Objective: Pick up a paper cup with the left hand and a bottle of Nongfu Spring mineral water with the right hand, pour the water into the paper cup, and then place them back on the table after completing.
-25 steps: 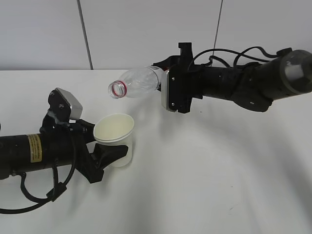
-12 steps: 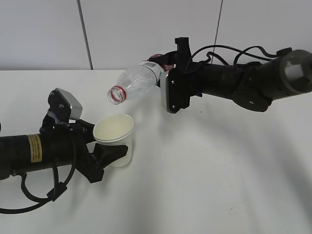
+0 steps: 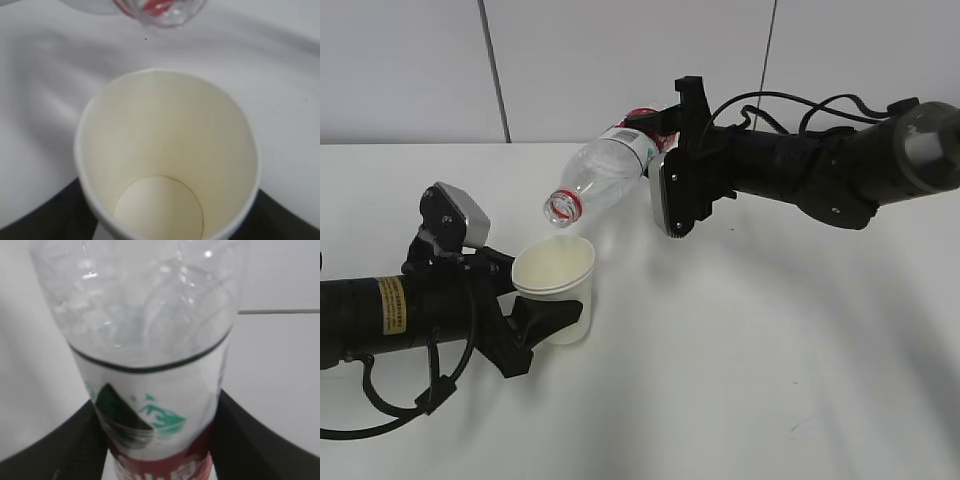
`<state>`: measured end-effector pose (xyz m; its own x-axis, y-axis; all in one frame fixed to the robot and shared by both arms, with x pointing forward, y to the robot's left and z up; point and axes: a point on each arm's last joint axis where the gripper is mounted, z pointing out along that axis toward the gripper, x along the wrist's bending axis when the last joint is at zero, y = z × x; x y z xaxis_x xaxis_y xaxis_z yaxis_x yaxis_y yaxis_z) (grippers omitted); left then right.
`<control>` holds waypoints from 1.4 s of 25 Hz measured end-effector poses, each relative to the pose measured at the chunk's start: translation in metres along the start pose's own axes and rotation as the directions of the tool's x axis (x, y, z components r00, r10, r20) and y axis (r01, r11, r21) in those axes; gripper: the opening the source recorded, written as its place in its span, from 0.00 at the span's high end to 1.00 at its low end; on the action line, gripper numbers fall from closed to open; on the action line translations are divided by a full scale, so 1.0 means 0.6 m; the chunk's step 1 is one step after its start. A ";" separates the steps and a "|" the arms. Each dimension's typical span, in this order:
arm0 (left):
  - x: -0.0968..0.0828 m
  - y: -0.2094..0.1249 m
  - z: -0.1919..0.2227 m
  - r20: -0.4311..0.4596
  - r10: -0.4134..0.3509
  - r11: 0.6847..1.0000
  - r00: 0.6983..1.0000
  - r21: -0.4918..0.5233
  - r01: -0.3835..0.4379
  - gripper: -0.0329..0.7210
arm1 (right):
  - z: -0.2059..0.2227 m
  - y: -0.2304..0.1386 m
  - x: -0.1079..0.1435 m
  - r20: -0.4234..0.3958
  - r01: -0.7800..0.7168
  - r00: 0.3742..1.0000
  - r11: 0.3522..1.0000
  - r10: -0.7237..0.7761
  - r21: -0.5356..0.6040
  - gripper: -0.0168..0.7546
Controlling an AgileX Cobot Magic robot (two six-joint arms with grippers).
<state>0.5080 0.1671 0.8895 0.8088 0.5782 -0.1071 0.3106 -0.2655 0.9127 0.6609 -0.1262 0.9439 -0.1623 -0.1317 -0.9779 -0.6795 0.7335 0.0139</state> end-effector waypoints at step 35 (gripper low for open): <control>-0.004 -0.004 0.000 0.029 0.027 0.999 0.999 0.024 -0.028 0.37 | 0.000 -0.003 -0.004 0.019 0.108 0.994 0.994 -0.109 0.026 0.44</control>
<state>0.5052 0.1662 0.8877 0.8311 0.5482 -0.0936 0.2998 -0.2999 0.9056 0.6625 -0.1275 0.9465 -0.0735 -0.1979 -0.9775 -0.6745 0.7318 -0.0974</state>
